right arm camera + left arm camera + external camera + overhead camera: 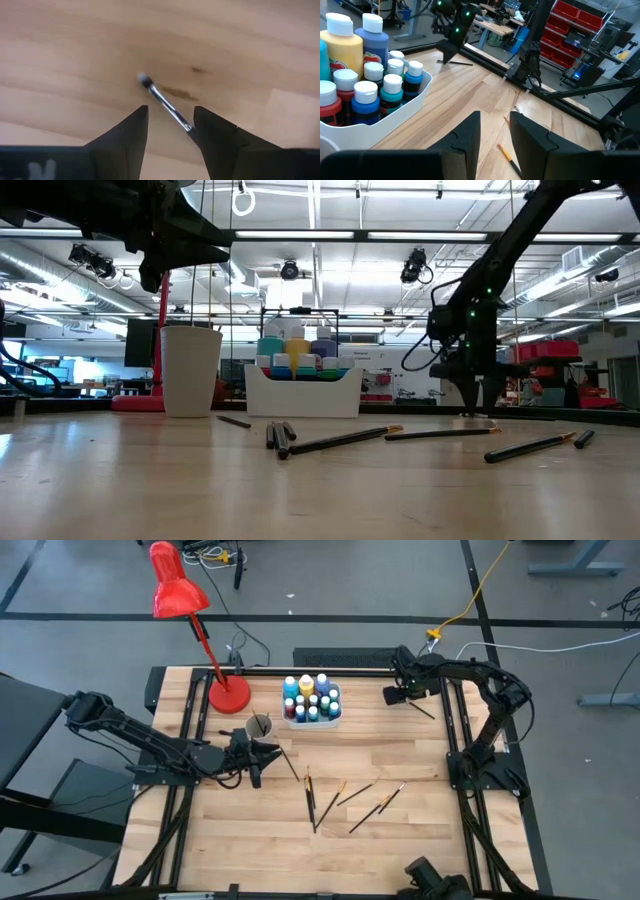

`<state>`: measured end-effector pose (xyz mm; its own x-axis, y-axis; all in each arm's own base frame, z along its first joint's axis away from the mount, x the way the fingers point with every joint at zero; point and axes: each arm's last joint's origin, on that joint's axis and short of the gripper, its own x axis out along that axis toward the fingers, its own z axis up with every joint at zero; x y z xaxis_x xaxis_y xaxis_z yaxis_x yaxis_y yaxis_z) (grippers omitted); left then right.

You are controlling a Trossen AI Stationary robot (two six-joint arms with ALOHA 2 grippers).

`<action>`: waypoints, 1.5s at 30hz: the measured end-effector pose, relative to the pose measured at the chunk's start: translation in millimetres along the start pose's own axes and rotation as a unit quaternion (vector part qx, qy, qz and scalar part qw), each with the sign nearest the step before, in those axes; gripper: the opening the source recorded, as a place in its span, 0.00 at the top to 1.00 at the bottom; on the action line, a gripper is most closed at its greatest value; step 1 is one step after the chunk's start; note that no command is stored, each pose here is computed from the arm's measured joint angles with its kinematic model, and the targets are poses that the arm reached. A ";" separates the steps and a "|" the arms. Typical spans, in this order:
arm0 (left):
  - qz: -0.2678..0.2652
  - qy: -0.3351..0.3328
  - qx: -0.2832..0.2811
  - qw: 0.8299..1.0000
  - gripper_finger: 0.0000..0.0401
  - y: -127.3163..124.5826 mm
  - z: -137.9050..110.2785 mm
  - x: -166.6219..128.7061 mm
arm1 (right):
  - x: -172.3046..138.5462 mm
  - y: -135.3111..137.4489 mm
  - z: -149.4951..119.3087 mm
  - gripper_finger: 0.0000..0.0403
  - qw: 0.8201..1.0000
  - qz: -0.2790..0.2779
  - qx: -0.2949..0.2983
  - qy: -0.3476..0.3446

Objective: Pick & Place Paint Supplies
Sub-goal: Put the black paint brush into the white cup

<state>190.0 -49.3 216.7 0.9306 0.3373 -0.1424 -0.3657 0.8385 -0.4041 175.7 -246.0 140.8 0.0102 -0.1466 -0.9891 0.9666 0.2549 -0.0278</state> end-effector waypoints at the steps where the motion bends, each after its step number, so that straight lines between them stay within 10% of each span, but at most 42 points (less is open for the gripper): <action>1: 0.000 0.000 0.000 1.000 0.72 0.0 0.0 0.0 | 1.8 2.4 -0.5 0.60 1.000 -0.008 -0.006 0.006; 14: 0.000 0.000 0.000 1.000 0.72 0.0 0.0 0.0 | 6.1 15.7 -1.4 0.68 0.988 0.014 -0.148 0.036; 24: 0.000 0.000 0.000 1.000 0.72 0.0 0.0 0.0 | 6.5 18.7 -1.1 0.97 0.984 0.011 -0.175 0.024; 45: 0.000 0.000 0.000 1.000 0.72 0.0 0.0 0.0 | -40.8 31.7 -10.9 1.00 0.965 0.025 -0.256 -0.060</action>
<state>190.0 -49.3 216.7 0.9305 0.3375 -0.1423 -0.3659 0.8383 -0.4041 203.1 -221.6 178.8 0.1137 -0.2237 -0.9680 0.7115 0.6983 -0.0778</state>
